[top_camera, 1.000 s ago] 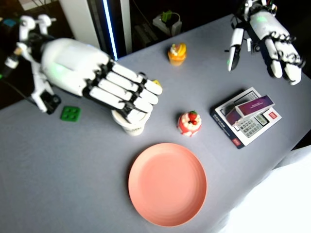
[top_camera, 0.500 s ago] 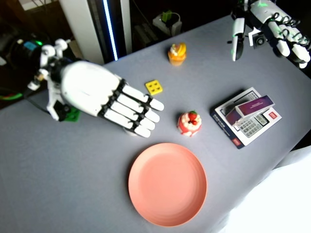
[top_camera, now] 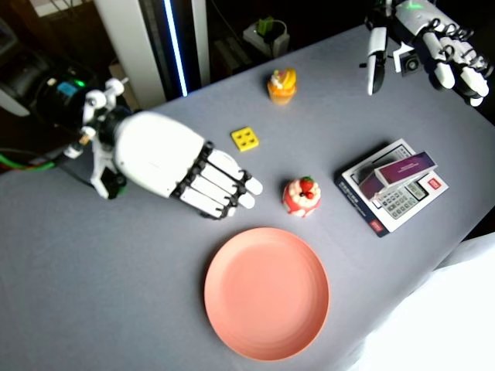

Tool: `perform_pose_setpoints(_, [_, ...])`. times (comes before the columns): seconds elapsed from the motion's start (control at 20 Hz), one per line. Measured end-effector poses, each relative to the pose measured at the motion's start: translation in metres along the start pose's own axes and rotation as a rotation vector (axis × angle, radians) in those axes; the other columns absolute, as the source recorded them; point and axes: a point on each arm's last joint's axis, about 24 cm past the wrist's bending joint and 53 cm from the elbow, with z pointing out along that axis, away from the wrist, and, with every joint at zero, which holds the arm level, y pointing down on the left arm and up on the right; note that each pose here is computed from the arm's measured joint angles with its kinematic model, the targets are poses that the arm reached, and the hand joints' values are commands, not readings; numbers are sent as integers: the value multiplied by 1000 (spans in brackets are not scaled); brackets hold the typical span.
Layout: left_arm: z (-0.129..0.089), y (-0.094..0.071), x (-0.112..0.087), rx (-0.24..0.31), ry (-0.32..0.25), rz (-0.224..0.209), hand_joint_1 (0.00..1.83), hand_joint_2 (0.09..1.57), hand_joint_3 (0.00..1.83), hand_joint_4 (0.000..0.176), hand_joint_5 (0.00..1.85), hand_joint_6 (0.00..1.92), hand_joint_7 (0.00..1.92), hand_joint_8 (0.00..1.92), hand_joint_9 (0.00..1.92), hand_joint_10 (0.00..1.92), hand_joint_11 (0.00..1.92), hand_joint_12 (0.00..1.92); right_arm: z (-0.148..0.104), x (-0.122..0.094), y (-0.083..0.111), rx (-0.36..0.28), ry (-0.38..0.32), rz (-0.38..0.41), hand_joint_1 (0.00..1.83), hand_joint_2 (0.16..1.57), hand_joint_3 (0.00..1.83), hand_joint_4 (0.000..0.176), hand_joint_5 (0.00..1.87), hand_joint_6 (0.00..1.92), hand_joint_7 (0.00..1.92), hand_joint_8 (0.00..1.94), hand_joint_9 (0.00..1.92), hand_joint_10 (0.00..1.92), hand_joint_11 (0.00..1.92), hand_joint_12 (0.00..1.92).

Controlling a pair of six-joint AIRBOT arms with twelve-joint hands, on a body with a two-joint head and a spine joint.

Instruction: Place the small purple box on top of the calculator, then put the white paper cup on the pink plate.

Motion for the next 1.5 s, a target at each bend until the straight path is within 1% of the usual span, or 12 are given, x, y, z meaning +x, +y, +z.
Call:
perform_pose_setpoints(0.25, [-4,8,2,-26,8,-3,645,1173,3,146,75,4,0,0,5,2,0,319,1,-2,3,-4,2,-9,1214,1110,5,0,125,1182,120,1188,224,1712,195,1921])
perform_pose_setpoints(0.4, [-4,7,2,-23,5,-2,638,1168,0,152,87,7,0,0,5,2,0,429,-1,-11,6,-15,-20,-11,1221,1126,9,0,106,1170,169,1082,255,1622,275,1921])
perform_pose_setpoints(0.55, [-4,7,2,-23,4,-3,656,1175,2,127,83,1,0,0,11,4,0,481,-2,-18,8,-26,-45,-9,1212,1174,16,0,106,850,222,896,254,1458,172,1914])
perform_pose_setpoints(0.6, [-4,7,2,-22,4,-2,640,1182,2,109,76,1,0,0,21,8,0,566,-2,-18,9,-28,-44,-10,1188,1172,9,0,216,702,338,1025,287,1436,174,1920])
perform_pose_setpoints(0.65, [-4,7,2,-23,4,-3,637,1197,4,94,64,4,0,0,28,11,0,652,-2,-18,9,-28,-44,-10,1118,1173,5,0,307,644,312,828,107,1166,34,1769])
perform_pose_setpoints(0.75, [-4,7,2,-24,4,-4,629,1202,3,90,62,4,0,0,36,14,0,745,-1,-22,10,-30,-52,-8,1216,1193,4,0,292,387,446,464,211,913,0,1514])
perform_pose_setpoints(0.85, [-4,7,3,-22,5,-7,617,1206,3,80,66,5,0,0,46,18,0,761,3,-39,15,-48,-93,-13,1278,1180,0,0,347,355,368,364,192,1302,0,1832])
perform_pose_setpoints(0.95, [-6,7,5,-22,13,-9,619,1210,2,77,68,3,0,0,43,15,0,691,14,-65,21,-69,-155,-4,1236,1155,0,0,246,764,303,787,235,1398,0,1835])
perform_pose_setpoints(1.1, [-10,8,14,-20,37,-14,643,1225,8,60,65,1,0,0,39,13,0,676,30,-123,10,-51,-301,46,1254,1168,3,0,92,1171,196,939,228,1319,2,1864])
perform_pose_setpoints(1.15, [-10,9,15,-27,40,-16,656,1233,5,46,65,1,0,0,39,13,0,706,31,-123,7,-42,-296,48,1258,1169,3,0,93,1191,196,953,226,1319,2,1864])
perform_pose_setpoints(1.3, [-10,13,10,-39,20,-24,689,1229,0,56,72,2,0,0,43,14,0,615,43,-98,4,-17,-216,57,1203,1174,2,0,101,1045,197,929,156,1243,0,1782])
perform_pose_setpoints(1.5, [-10,11,10,-30,19,-23,638,1221,0,56,59,0,0,0,27,6,0,584,45,-110,1,-11,-244,68,1174,1161,0,0,159,924,270,906,187,1279,0,1816])
